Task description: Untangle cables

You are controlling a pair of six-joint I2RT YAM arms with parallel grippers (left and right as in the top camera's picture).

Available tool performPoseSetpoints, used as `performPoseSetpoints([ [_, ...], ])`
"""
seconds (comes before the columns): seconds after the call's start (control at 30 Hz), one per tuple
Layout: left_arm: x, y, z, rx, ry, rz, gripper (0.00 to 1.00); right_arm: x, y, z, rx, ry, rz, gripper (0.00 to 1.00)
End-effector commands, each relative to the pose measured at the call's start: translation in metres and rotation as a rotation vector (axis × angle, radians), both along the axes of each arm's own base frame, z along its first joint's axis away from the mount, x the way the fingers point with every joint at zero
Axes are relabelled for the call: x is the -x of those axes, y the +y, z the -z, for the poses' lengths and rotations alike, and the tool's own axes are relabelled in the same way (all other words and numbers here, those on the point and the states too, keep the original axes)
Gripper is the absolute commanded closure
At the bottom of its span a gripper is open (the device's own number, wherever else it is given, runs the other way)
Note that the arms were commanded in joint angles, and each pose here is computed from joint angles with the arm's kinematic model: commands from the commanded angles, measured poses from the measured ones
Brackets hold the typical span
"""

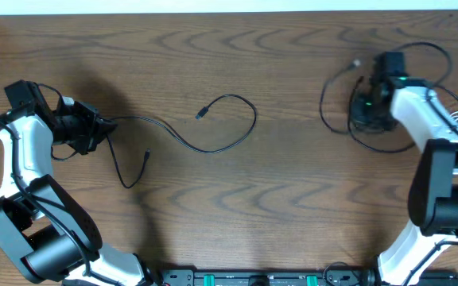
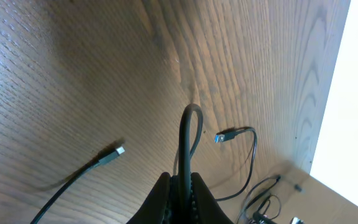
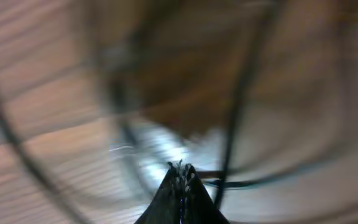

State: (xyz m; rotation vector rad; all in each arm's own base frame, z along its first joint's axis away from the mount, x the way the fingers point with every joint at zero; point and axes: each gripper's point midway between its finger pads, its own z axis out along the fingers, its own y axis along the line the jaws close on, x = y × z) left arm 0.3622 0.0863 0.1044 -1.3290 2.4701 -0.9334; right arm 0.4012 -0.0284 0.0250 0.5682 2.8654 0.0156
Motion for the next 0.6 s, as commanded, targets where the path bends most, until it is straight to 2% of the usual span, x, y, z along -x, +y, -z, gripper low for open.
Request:
performPoseSetpoints([
  [0.0,0.004,0.0,0.002,-0.028,0.019,-0.006,0.92,0.01,-0.043,-0.002,0.092,0.023,0.098,0.99],
  [0.13,0.003,-0.005,0.004,-0.051,0.028,0.012,0.92,0.022,-0.058,0.009,0.091,0.047,0.137,0.99],
  [0.27,-0.001,-0.012,0.003,-0.058,0.015,0.036,0.93,0.031,-0.075,0.021,0.174,0.048,0.164,0.99],
  [0.57,-0.007,-0.025,0.002,-0.067,-0.003,0.077,0.92,0.036,-0.09,0.042,0.207,-0.008,0.204,0.99],
])
